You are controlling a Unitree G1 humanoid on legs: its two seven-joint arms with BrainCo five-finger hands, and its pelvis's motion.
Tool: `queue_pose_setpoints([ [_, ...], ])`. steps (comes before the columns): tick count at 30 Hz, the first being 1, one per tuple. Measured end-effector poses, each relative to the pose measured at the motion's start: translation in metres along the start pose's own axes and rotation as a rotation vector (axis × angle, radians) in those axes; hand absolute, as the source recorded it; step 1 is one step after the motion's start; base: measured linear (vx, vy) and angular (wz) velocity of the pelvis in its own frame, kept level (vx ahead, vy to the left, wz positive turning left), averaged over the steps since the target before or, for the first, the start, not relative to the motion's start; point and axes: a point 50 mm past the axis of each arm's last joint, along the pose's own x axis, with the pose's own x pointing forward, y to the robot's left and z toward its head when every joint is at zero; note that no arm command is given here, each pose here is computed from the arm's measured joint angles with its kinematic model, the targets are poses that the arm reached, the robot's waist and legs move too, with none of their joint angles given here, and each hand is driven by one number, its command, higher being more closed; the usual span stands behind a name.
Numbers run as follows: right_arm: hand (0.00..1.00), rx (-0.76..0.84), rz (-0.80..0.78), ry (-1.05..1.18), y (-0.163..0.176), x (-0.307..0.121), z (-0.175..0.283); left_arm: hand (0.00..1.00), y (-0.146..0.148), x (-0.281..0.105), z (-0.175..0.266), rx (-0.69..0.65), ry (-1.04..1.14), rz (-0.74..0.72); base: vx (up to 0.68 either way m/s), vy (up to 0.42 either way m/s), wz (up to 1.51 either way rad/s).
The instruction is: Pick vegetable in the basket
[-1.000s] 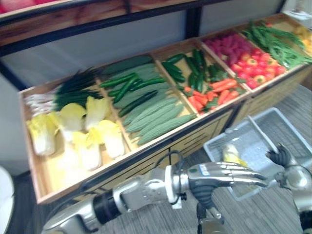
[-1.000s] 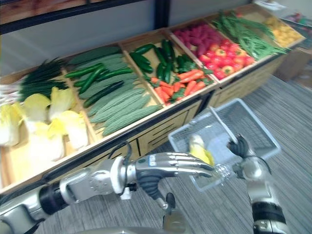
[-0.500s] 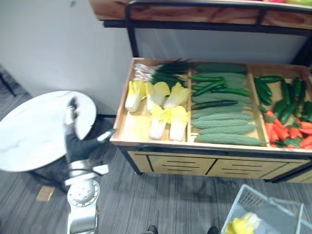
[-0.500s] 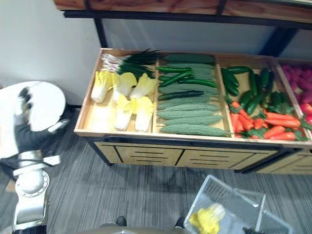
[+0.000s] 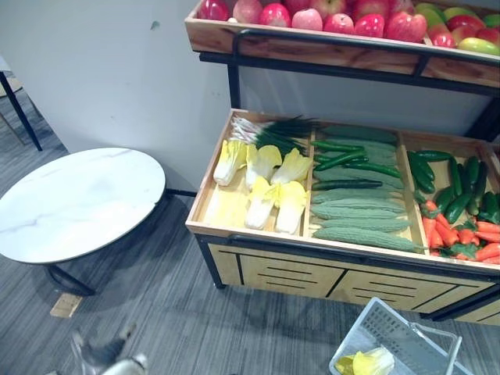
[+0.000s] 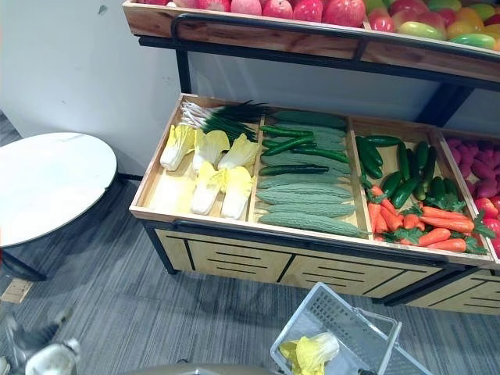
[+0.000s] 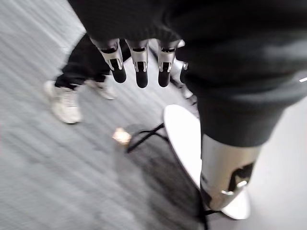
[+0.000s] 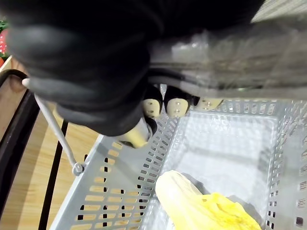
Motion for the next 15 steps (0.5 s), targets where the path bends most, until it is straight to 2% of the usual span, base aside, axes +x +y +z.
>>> queue_pose_setpoints([
  [3,1.00,-0.012,0.014,-0.007,0.007,0.000,0.004,0.00,-0.001,-0.014,-0.049,0.059,0.207,-0.070,0.05,0.002,-0.08],
  [7,1.00,-0.031,0.040,-0.016,0.018,0.001,0.010,0.00,-0.013,-0.032,-0.077,0.172,0.307,-0.255,0.07,0.001,-0.26],
  [15,1.00,-0.066,0.084,-0.054,0.028,0.002,0.024,0.00,-0.053,-0.050,-0.066,0.250,0.234,-0.568,0.05,-0.016,-0.22],
])
